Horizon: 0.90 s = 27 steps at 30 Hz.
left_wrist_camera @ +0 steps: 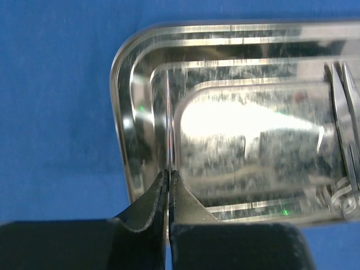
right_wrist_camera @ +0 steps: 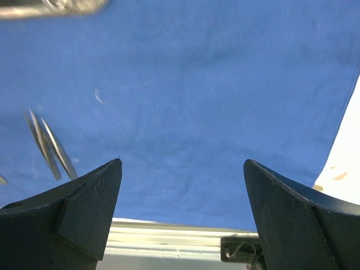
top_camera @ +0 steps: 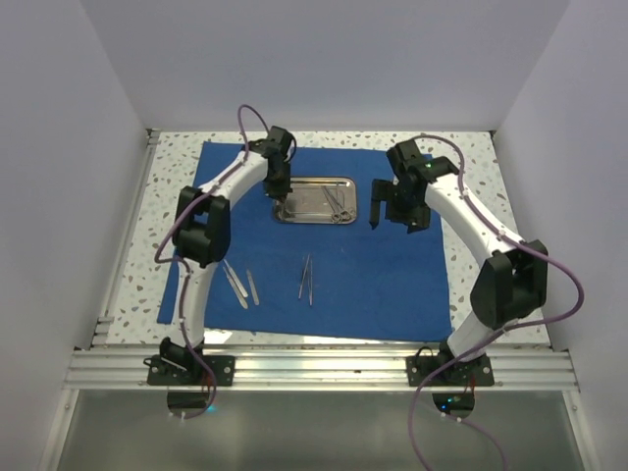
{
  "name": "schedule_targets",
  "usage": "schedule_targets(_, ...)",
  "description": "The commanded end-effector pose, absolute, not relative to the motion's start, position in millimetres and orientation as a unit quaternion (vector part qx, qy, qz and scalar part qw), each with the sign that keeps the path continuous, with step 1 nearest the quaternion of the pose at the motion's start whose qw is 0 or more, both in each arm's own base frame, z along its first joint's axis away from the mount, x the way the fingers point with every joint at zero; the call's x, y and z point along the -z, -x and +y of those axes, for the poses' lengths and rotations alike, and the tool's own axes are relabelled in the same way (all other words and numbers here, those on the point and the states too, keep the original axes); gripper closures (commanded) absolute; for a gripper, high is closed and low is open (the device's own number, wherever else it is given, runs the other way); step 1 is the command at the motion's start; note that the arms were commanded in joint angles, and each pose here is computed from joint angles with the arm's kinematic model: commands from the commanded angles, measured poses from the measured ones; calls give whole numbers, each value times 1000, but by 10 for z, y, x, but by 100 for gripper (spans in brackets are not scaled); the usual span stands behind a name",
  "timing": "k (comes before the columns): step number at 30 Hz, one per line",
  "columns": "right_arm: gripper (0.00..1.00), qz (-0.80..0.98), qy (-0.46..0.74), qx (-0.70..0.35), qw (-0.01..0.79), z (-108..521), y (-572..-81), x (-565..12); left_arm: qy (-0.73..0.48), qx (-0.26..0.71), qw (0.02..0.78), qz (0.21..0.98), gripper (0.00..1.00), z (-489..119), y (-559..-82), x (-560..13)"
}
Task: Open and lay out the surgical kit
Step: Pick up the medical item from the container, then place the medical item in the surgical kit.
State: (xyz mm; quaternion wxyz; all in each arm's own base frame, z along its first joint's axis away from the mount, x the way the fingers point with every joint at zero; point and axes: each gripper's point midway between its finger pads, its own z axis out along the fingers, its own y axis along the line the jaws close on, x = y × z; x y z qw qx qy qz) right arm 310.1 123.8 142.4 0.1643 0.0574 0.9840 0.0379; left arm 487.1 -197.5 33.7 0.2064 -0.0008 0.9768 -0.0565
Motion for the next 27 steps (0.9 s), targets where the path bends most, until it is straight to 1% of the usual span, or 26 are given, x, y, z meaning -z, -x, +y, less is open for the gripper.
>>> schedule_targets(1,6,978,-50,-43,200,1292,-3387,-1629,10,89,231,969,100,-2040,-4665,-995)
schedule_targets(2,6,977,-49,-44,202,1309,-3444,-1646,11,95,244,965,100,-2053,-4614,-1169)
schedule_targets(4,6,974,-46,-53,217,1373,-3575,-1769,8,95,233,968,100,-2120,-4423,-1162)
schedule_targets(5,5,975,-45,-53,212,1404,-3637,-1725,8,101,240,965,100,-2149,-4349,-1284)
schedule_targets(6,6,973,-43,-62,220,1442,-3706,-1799,5,102,225,969,100,-2221,-4182,-1211)
schedule_targets(8,5,974,-41,-65,213,1483,-3768,-1752,1,112,229,967,100,-2316,-4015,-1291)
schedule_targets(9,5,973,-40,-69,216,1517,-3809,-1768,1,111,210,971,100,-2399,-3824,-1168)
schedule_targets(11,5,974,-40,-71,210,1539,-3846,-1712,0,122,211,970,100,-2511,-3672,-1169)
schedule_targets(12,5,975,-41,-73,208,1551,-3855,-1687,6,121,191,974,100,-2568,-3500,-1033)
schedule_targets(13,5,974,-41,-75,208,1568,-3874,-1658,10,126,189,974,100,-2606,-3426,-1030)
schedule_targets(18,5,977,-40,-75,196,1599,-3899,-1419,20,113,148,982,100,-2646,-2968,-749)
schedule_targets(19,5,976,-41,-76,198,1603,-3928,-1392,23,110,144,983,95,-2632,-2919,-716)
schedule_targets(20,5,977,-41,-73,196,1597,-3930,-1345,24,115,143,983,79,-2637,-2877,-723)
schedule_targets(22,5,976,-43,-73,203,1613,-3995,-1294,29,113,139,983,65,-2594,-2811,-682)
schedule_targets(23,5,974,-43,-78,207,1641,-4033,-1298,31,112,138,984,51,-2585,-2787,-673)
schedule_targets(24,5,973,-44,-80,213,1657,-4071,-1302,31,114,140,983,39,-2585,-2788,-691)
schedule_targets(26,5,965,-49,-99,237,1750,-4242,-1333,32,111,149,982,31,-2560,-2804,-773)
schedule_targets(27,5,963,-44,-117,240,1837,-4280,-1337,35,106,148,983,30,-2538,-2792,-843)
